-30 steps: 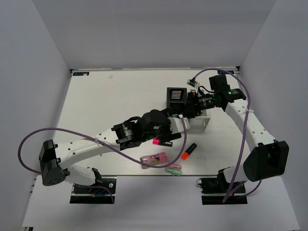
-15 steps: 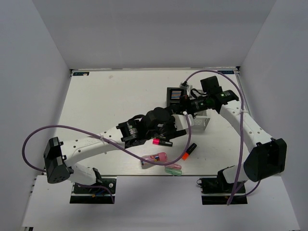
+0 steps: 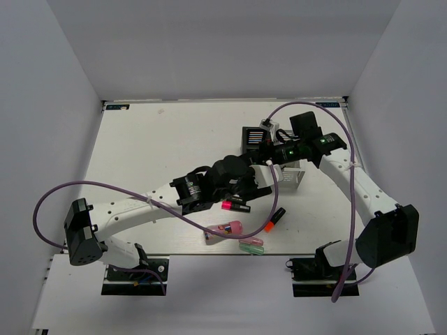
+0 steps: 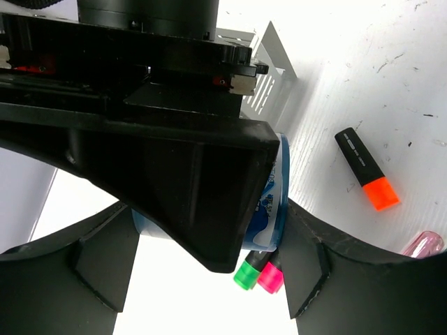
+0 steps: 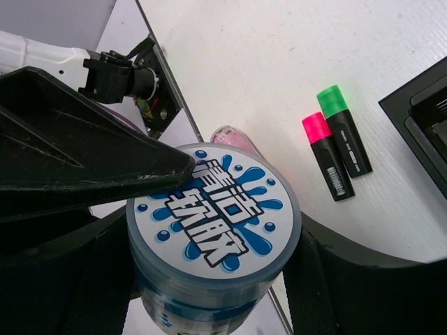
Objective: Sort the stationery into containers
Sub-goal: Pass the stationery from the left arm to the right
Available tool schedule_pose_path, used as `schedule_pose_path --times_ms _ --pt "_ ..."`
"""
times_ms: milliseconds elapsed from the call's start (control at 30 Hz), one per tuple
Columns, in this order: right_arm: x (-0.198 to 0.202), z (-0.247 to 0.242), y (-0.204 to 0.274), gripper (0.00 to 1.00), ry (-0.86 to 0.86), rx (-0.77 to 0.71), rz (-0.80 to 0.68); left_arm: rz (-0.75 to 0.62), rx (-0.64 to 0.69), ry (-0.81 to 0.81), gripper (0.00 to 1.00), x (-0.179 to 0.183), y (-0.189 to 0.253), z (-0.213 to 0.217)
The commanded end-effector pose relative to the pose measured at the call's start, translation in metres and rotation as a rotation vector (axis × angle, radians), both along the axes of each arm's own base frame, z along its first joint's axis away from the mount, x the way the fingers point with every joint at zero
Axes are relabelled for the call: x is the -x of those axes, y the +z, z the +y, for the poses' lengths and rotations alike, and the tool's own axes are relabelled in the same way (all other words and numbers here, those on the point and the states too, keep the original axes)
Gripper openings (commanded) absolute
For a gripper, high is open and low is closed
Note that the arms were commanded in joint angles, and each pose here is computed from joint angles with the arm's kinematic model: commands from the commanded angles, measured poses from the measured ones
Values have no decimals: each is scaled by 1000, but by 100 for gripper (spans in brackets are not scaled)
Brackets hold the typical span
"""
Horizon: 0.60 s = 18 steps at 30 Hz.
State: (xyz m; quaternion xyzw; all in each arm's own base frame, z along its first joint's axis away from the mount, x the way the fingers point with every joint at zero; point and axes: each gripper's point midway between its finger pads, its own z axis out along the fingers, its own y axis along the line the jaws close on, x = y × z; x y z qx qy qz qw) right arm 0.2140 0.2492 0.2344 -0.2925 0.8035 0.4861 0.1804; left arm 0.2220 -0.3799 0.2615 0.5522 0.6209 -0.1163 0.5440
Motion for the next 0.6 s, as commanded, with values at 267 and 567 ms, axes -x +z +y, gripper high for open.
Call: schedule_pose_path --times_ms 267,567 --pt "-4 3 17 0 27 -34 -145 -22 117 84 65 -8 29 2" --pt "-27 4 26 0 4 -4 -219 -29 141 155 100 -7 38 31"
